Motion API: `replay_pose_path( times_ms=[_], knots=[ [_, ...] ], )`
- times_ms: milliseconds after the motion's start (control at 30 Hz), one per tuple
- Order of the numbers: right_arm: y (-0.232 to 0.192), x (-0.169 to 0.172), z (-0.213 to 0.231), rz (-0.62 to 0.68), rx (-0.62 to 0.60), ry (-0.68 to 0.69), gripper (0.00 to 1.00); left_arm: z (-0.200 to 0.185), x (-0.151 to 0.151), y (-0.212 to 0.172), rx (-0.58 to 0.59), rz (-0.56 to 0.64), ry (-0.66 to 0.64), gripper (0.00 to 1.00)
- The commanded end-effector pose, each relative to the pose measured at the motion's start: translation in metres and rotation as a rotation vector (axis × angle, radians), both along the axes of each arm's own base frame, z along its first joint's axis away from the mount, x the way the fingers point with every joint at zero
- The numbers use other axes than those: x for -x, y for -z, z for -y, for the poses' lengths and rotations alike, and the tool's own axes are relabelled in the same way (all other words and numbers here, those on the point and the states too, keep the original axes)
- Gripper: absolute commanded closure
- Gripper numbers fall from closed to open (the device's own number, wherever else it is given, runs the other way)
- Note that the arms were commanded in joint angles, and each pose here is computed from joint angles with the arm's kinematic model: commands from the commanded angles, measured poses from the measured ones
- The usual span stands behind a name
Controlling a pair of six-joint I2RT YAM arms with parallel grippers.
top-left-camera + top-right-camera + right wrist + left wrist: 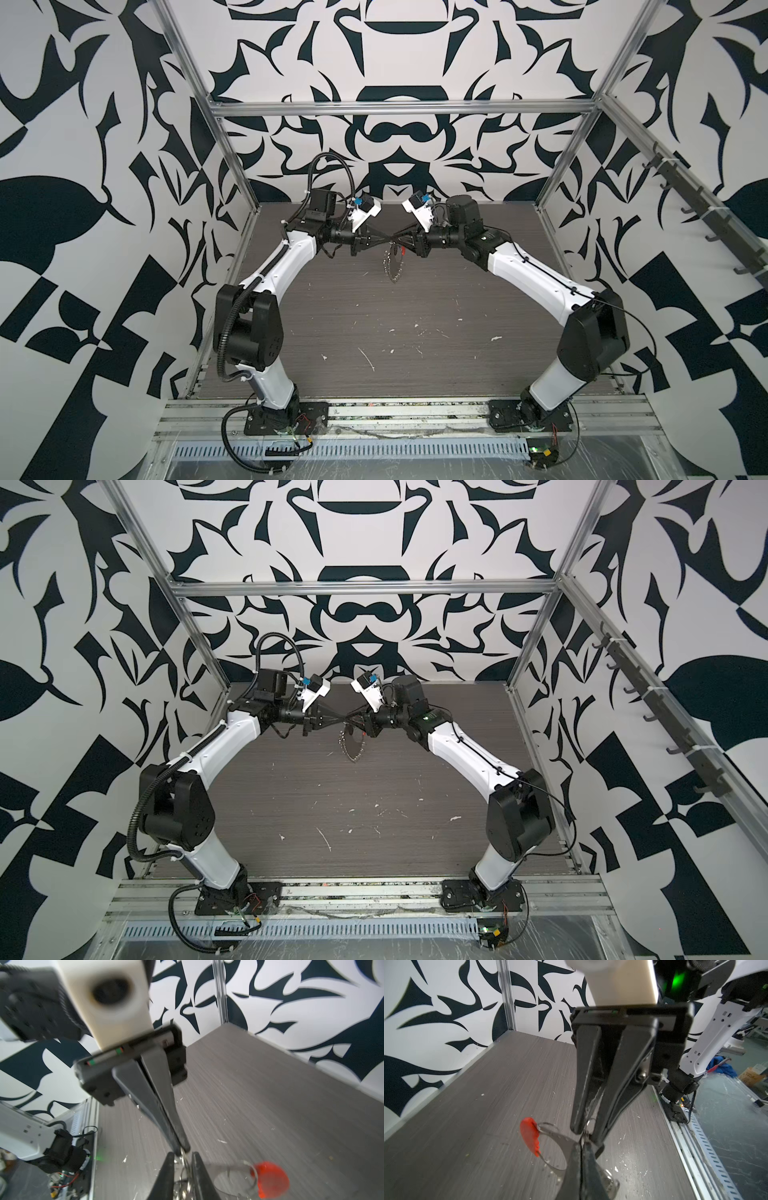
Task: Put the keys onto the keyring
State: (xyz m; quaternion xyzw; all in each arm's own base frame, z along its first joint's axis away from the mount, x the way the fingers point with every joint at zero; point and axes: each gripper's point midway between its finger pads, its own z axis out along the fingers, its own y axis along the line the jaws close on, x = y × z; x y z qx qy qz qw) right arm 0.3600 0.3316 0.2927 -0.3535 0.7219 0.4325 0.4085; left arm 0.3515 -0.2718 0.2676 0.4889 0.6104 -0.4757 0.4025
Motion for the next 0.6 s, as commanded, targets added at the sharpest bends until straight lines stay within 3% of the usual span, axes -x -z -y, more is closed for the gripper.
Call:
replay_pose_path(
  times_ms=[0,167,567],
  knots=[
    [-0.047,0.004,0.014,0.019,-0.153,0.024,0.62,0.003,-0.003,-0.043,0.140,0.070,-0.063,1.00],
    [-0.057,-0.007,0.038,-0.049,-0.284,0.076,0.57,0.001,-0.003,-0.053,0.210,0.073,-0.136,1.00],
    [-0.056,0.003,0.031,-0.115,-0.373,-0.008,0.56,0.008,0.004,-0.062,0.233,0.045,-0.144,1.00]
  ],
)
